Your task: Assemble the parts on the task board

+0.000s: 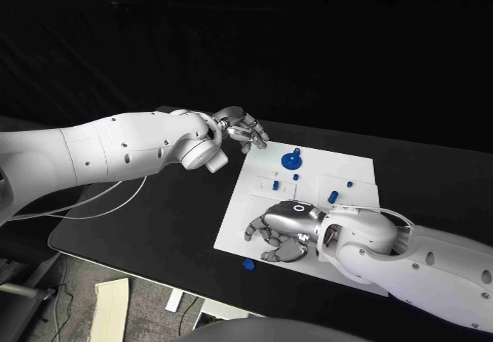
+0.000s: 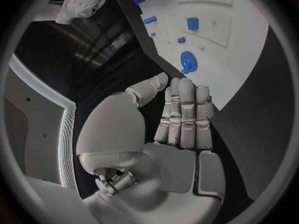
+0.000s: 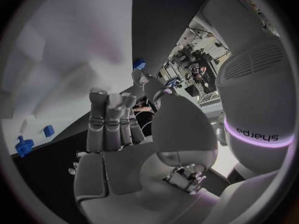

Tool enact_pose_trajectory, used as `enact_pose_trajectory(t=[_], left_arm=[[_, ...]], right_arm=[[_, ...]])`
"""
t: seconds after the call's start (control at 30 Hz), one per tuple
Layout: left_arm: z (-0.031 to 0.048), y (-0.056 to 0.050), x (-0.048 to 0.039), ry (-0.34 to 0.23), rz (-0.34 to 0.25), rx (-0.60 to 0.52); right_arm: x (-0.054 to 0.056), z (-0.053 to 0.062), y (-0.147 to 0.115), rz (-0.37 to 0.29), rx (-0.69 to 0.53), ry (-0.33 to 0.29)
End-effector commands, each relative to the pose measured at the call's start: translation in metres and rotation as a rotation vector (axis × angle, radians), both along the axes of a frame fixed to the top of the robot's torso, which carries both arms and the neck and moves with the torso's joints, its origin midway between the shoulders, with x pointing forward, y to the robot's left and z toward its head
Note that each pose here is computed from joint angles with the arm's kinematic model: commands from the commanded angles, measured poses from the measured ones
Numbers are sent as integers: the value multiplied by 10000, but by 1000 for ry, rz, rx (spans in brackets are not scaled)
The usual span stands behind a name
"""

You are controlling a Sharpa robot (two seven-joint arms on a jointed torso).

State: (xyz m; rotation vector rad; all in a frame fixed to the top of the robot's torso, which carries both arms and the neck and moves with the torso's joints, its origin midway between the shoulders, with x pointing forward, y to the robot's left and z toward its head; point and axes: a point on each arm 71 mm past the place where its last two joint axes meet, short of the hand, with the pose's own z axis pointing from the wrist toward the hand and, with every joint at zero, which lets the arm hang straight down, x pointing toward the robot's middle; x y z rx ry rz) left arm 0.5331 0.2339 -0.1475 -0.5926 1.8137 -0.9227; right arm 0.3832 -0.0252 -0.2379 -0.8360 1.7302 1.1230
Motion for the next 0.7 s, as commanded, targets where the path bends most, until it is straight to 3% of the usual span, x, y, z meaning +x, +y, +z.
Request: enact_pose_trajectory(t=[0.03, 0.33, 0.7], left_arm=[[4, -30, -5, -9, -6, -18], [1, -39, -5, -2, -10, -21], [-5, -38, -6, 7, -11, -18]], right_arm=[[-56, -87, 42, 35, -66, -40], [-148, -160, 141, 68, -74, -32], [-184, -202, 163, 83, -84, -26]])
